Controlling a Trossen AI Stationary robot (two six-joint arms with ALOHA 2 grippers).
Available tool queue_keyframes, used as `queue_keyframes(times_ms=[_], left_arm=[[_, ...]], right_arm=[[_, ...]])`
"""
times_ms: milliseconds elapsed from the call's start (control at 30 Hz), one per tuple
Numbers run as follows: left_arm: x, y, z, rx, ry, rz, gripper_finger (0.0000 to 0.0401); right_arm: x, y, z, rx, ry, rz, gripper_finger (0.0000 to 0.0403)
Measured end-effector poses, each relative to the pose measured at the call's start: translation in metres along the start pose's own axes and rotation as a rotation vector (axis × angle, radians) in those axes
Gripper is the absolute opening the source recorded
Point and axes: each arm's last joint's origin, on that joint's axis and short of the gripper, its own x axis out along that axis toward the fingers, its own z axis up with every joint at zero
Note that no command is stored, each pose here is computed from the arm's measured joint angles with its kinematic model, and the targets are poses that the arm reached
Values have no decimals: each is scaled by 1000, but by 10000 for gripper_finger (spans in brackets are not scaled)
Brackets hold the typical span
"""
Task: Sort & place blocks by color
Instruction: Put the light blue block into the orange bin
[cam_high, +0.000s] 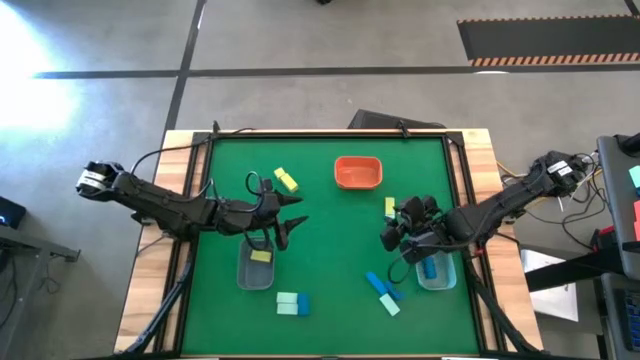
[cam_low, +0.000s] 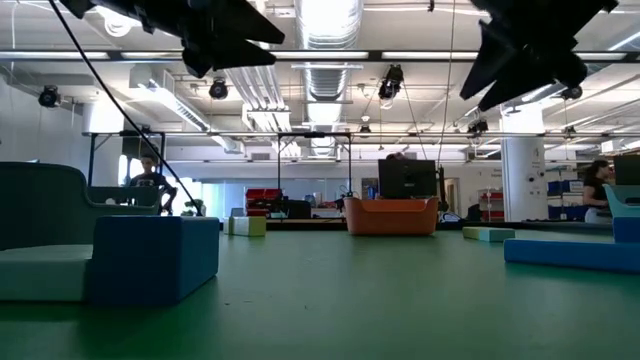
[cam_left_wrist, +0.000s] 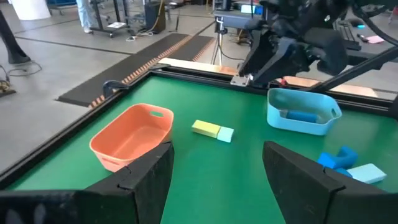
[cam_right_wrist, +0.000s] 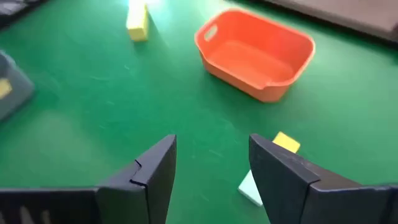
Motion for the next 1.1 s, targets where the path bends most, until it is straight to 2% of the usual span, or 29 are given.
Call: queue_keyframes(times_ms=[100,267,400,567,700,833,1100], left_arm=[[0,0,0,4,-1,2,231],[0,0,0,5,-1,2,231],[0,1,-1,15,3,4,231],[0,1,0,96,0,5,231],[0,0,4,155,-32,7,231],[0,0,6,206,-57,9,231],[0,2,0,228,-40,30,231]], right_arm=[[13,-2,4,29,49,-40,173],[33,-2,4,158,76,-124,157],[50,-2,0,197,210,-163,158],[67,1,-4,205,334,-217,178],[73,-1,-4,191,405,-317,202],[78,0,-6,187,408,-336,227],[97,4,-21,223,405,-421,257]])
